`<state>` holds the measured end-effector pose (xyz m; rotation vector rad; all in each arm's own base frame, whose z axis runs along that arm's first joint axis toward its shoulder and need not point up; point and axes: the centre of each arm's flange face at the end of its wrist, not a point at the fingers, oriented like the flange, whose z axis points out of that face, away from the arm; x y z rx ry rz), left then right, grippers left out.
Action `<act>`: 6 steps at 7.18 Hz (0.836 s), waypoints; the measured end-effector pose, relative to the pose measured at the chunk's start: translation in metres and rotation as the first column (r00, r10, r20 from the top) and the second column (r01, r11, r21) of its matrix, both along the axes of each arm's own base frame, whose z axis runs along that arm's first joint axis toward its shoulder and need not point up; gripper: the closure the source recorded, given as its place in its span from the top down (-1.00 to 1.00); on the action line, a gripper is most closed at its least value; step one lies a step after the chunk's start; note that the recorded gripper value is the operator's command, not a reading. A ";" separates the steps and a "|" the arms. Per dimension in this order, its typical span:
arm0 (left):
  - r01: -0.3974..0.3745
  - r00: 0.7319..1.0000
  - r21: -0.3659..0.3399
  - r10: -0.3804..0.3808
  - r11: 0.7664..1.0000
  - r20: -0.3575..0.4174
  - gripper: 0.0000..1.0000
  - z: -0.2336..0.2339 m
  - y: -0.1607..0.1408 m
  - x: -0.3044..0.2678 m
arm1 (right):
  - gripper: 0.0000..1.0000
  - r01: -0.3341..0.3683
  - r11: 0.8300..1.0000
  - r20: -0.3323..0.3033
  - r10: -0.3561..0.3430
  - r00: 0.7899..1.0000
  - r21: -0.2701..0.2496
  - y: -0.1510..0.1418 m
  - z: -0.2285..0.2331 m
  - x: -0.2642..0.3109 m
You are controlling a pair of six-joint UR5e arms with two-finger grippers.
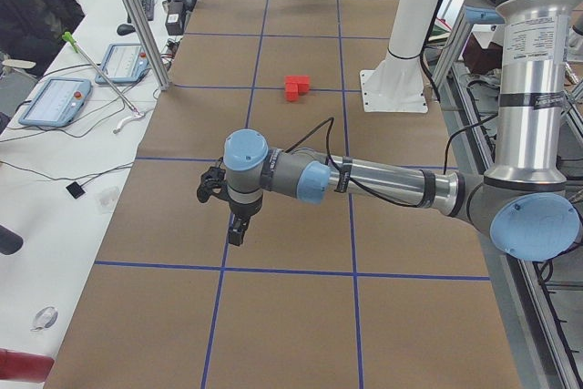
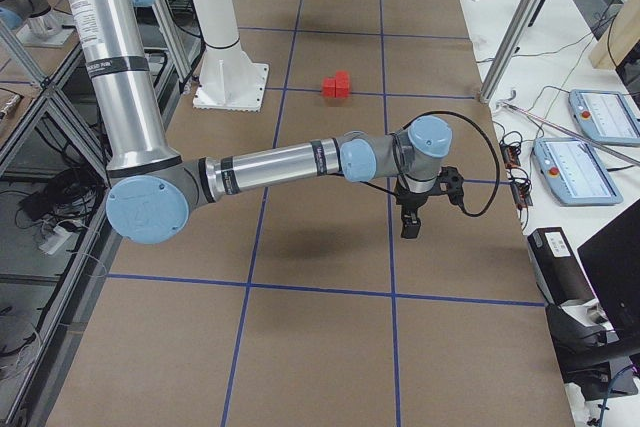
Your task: Form red blocks into L shape at center
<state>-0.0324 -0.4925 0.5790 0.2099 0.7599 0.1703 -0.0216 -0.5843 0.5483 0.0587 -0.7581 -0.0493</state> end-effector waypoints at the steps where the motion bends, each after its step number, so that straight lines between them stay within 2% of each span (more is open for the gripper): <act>1: 0.004 1.000 -0.013 -0.004 1.000 0.000 1.00 0.002 0.000 -0.003 | 0.99 -0.007 1.000 -0.005 0.007 1.000 -0.007 0.004 0.008 0.008; 3: 0.047 0.999 -0.083 -0.048 0.995 -0.004 1.00 0.011 0.002 -0.006 | 0.99 -0.015 1.000 -0.012 0.015 1.000 -0.028 0.007 0.020 0.013; 4: 0.078 0.997 -0.137 -0.079 0.988 -0.004 1.00 0.020 0.005 -0.007 | 0.99 -0.014 0.999 -0.011 0.013 1.000 -0.035 0.008 0.024 0.013; 6: 0.104 0.994 -0.193 -0.106 0.976 -0.001 1.00 0.037 0.011 -0.009 | 0.99 -0.008 0.999 -0.009 0.008 1.000 -0.039 0.010 0.029 0.014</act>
